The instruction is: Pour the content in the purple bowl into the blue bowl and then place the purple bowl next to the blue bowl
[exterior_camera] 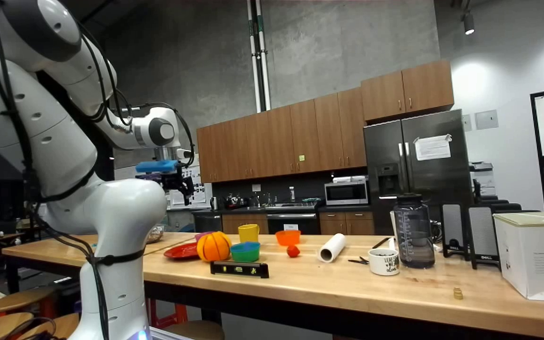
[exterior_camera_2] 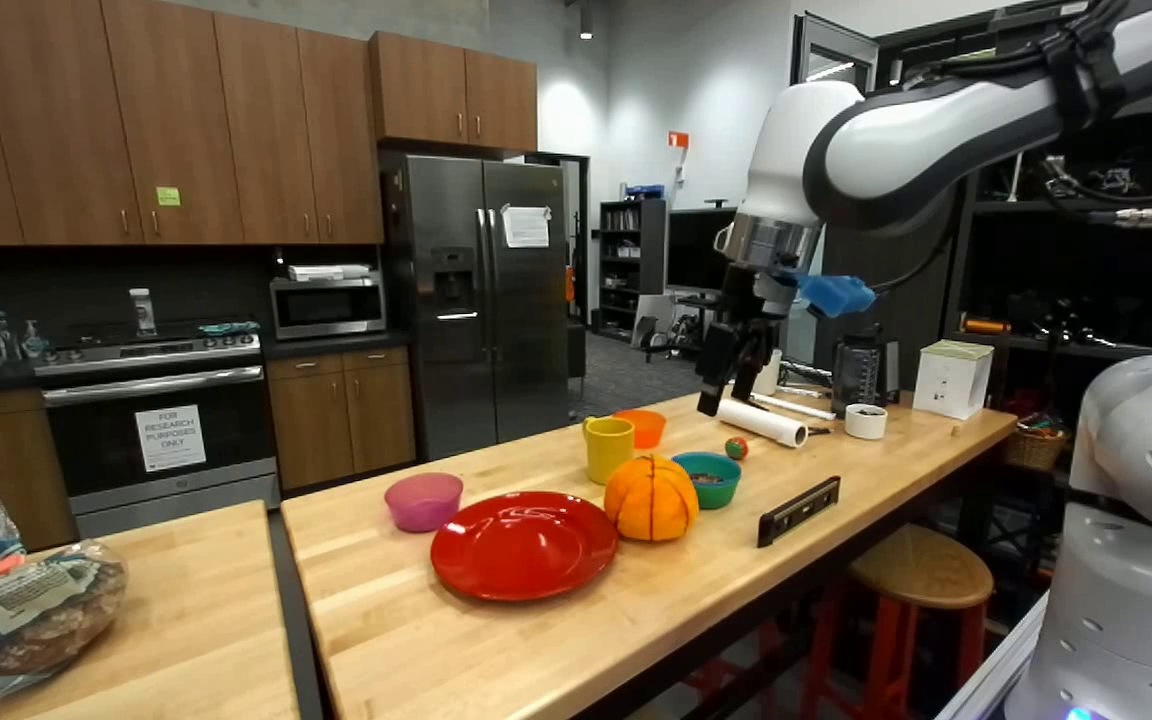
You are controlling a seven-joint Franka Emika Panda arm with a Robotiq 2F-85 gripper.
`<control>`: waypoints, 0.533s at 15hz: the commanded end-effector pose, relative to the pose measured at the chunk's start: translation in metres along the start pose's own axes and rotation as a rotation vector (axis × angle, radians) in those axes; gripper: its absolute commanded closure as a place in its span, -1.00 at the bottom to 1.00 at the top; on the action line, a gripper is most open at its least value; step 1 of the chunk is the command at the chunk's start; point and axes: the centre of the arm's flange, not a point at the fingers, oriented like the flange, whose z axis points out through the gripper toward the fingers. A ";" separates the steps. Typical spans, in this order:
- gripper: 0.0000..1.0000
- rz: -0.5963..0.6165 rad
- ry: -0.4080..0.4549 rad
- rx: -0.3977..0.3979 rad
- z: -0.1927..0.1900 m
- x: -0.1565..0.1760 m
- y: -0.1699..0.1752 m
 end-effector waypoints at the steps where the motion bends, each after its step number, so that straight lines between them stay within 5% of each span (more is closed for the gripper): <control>1: -1.00 0.000 0.000 0.000 0.000 0.000 0.000; 8: -1.00 -0.005 -0.002 0.006 0.004 0.002 -0.002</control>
